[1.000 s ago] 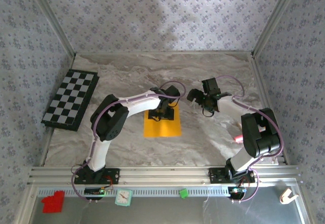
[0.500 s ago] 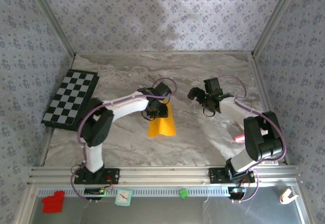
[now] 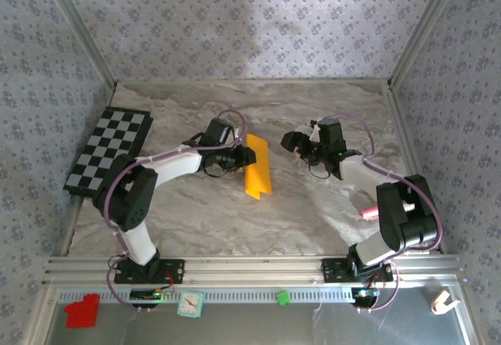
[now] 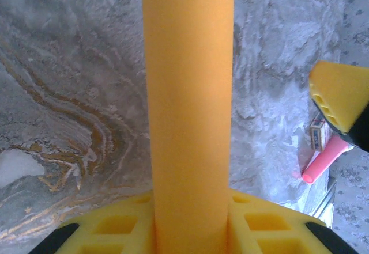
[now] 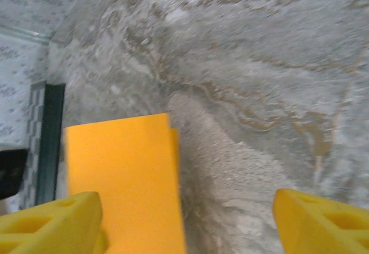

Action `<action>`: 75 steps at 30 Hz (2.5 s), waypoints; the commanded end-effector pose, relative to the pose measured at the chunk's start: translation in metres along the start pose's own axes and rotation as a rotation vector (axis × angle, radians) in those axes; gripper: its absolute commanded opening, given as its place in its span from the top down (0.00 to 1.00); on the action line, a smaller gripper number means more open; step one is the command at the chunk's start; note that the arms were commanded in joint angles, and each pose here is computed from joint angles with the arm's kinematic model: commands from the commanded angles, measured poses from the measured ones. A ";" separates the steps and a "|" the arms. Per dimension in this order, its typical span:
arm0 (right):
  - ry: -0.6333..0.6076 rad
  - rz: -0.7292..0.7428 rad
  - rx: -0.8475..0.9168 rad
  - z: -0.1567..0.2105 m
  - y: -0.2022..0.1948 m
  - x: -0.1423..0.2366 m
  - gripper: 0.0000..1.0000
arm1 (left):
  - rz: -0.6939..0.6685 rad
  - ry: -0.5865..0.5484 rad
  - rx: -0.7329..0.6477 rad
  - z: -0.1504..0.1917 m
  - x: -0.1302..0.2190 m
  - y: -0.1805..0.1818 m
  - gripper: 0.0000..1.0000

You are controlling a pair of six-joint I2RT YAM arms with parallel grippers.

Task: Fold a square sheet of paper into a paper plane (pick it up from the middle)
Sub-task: First fold the square sheet of paper in half at the center of the table, then hold the paper at the center of the table.

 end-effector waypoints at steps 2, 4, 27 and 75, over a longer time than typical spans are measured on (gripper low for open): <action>0.119 -0.069 0.002 0.029 0.006 -0.014 0.30 | 0.038 0.017 0.012 0.003 -0.009 0.011 0.71; 0.158 -0.065 0.000 0.039 0.004 -0.021 0.36 | 0.014 0.028 0.022 0.007 -0.012 0.024 0.71; 0.429 0.168 0.004 0.124 -0.021 -0.085 0.86 | -0.137 0.073 0.038 0.020 -0.013 0.063 0.69; 0.296 0.135 -0.098 0.088 -0.007 -0.054 0.60 | -0.575 0.101 -0.095 0.043 0.010 0.076 0.57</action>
Point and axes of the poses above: each hand's point on the last joint's axis, 136 mm out from that joint toward the fingers, its own x axis back along the fingers, its own y axis along the line the jaws close on, z = x × y, the point moved 1 cm from there along x, back along the fingers, and after that the axes turned 4 degrees about -x, right-handed, at the moved point
